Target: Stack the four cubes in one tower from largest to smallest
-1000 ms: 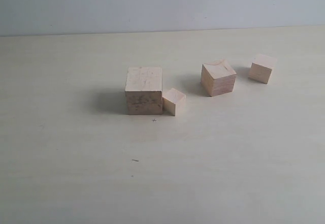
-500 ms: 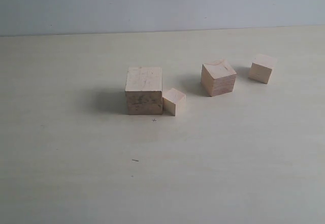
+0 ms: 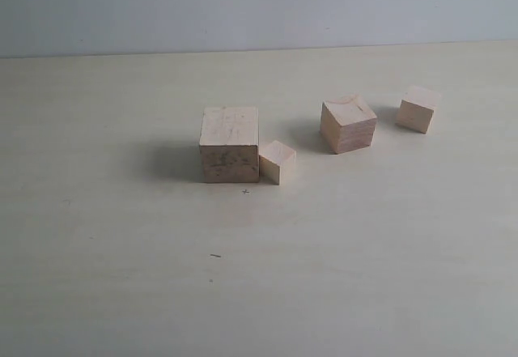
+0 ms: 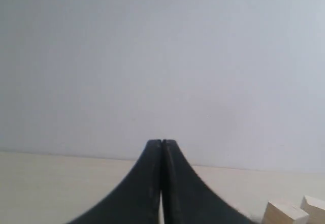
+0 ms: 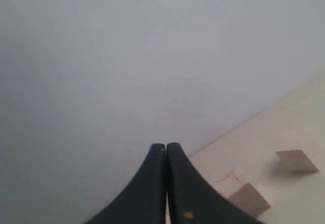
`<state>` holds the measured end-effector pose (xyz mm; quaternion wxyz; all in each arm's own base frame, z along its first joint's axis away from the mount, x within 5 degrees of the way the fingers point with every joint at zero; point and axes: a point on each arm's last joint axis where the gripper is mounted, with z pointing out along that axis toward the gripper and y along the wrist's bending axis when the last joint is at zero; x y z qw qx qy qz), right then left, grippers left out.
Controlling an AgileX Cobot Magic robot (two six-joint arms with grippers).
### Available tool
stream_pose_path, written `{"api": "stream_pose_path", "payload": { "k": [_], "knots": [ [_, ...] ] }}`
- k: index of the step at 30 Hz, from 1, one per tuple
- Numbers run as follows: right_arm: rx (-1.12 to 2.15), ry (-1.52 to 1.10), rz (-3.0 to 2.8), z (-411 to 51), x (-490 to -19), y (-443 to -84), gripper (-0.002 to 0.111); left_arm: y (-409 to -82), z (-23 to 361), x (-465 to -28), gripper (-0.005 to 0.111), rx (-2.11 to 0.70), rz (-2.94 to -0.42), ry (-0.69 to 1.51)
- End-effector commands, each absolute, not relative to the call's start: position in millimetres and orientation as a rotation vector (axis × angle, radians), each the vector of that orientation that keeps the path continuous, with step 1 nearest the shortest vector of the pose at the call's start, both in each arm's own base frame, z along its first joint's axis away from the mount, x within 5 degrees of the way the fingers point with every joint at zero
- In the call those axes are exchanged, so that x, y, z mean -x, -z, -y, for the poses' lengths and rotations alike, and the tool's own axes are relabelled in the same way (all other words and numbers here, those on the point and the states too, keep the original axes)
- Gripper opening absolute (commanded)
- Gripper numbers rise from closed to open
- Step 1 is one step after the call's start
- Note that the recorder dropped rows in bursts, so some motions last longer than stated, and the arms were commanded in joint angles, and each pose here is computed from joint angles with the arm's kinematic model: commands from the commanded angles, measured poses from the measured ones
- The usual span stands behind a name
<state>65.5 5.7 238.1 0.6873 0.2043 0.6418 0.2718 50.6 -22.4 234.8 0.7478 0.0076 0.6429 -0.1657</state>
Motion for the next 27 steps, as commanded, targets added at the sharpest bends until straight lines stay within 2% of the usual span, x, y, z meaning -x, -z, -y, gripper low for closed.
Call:
{"api": "stream_pose_path", "payload": {
  "k": [1,13,15,18,19,23,27],
  "knots": [
    [-0.379,-0.565,-1.429,-8,-65,-242,0.000,-236,30,-48,0.000,-0.106,-1.395,0.398],
    [-0.370,-0.468,-1.472,-4,-66,-238,0.000,-235,30,-48,0.000,-0.150,-1.406,0.358],
    [-0.367,-0.471,-1.470,-4,-66,-238,0.000,-230,28,-49,0.000,-0.263,-1.448,0.176],
    [-0.307,-0.513,-1.431,-9,-65,-243,0.000,-216,15,-54,0.000,-0.499,-1.495,-0.283],
    [-0.253,-0.530,-1.403,-12,-65,-248,0.000,-211,9,-55,0.000,-0.512,-1.492,-0.388],
    [-0.120,-0.576,-1.312,-21,-73,-293,0.000,-211,0,-56,0.000,-0.415,-1.467,-0.476],
    [0.050,-0.325,-1.398,-21,-112,-344,0.000,-212,-1,-56,0.000,-0.450,-1.457,-0.526]
  ]
}}
